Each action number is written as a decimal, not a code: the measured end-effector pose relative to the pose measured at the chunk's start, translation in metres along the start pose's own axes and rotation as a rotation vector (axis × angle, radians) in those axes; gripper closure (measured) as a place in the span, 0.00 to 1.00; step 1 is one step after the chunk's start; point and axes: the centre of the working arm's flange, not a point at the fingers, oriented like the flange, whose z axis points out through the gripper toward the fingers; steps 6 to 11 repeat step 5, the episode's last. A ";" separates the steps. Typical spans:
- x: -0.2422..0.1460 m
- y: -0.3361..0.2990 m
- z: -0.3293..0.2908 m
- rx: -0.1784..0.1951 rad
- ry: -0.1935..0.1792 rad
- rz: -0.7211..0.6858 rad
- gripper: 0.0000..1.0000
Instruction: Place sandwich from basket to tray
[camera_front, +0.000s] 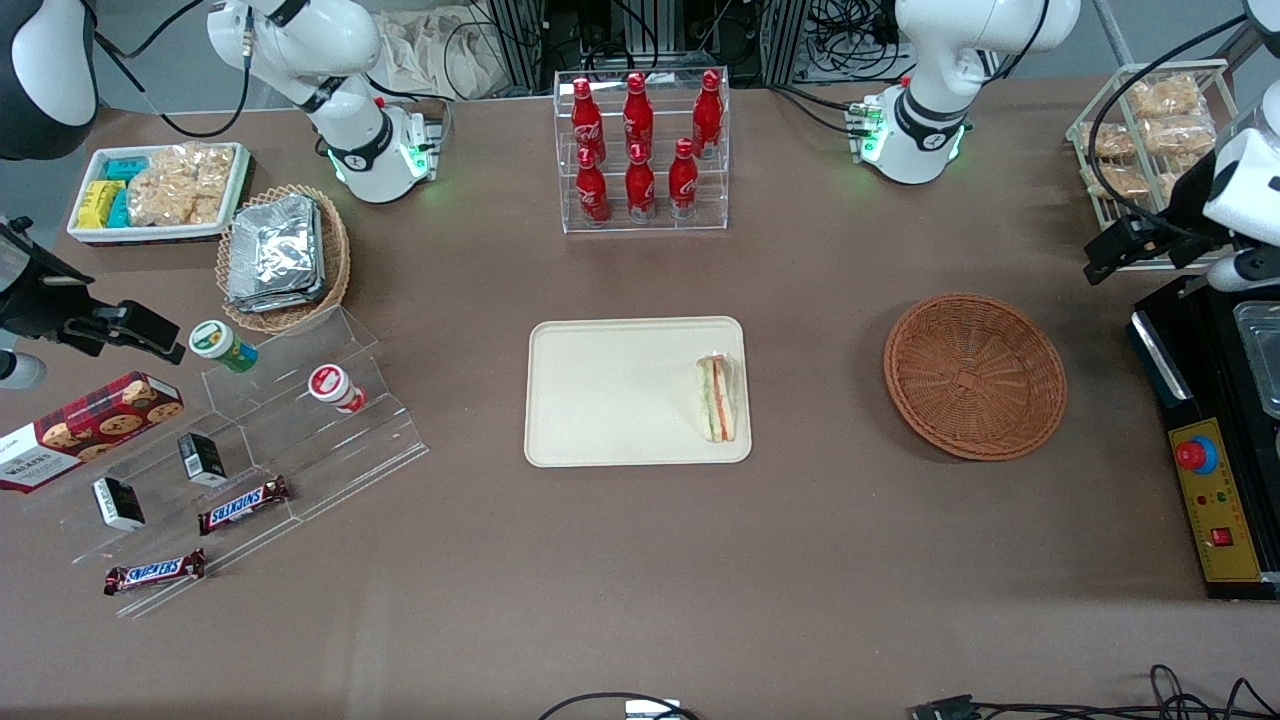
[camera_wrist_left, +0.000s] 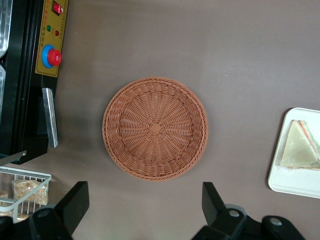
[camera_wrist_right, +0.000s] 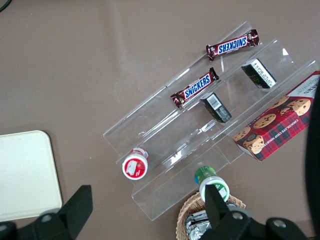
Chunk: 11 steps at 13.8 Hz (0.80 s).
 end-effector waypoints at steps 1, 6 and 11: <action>0.003 0.005 0.002 0.005 -0.002 0.002 0.00; 0.002 0.021 -0.003 0.012 -0.005 0.018 0.00; 0.002 0.021 -0.003 0.012 -0.005 0.018 0.00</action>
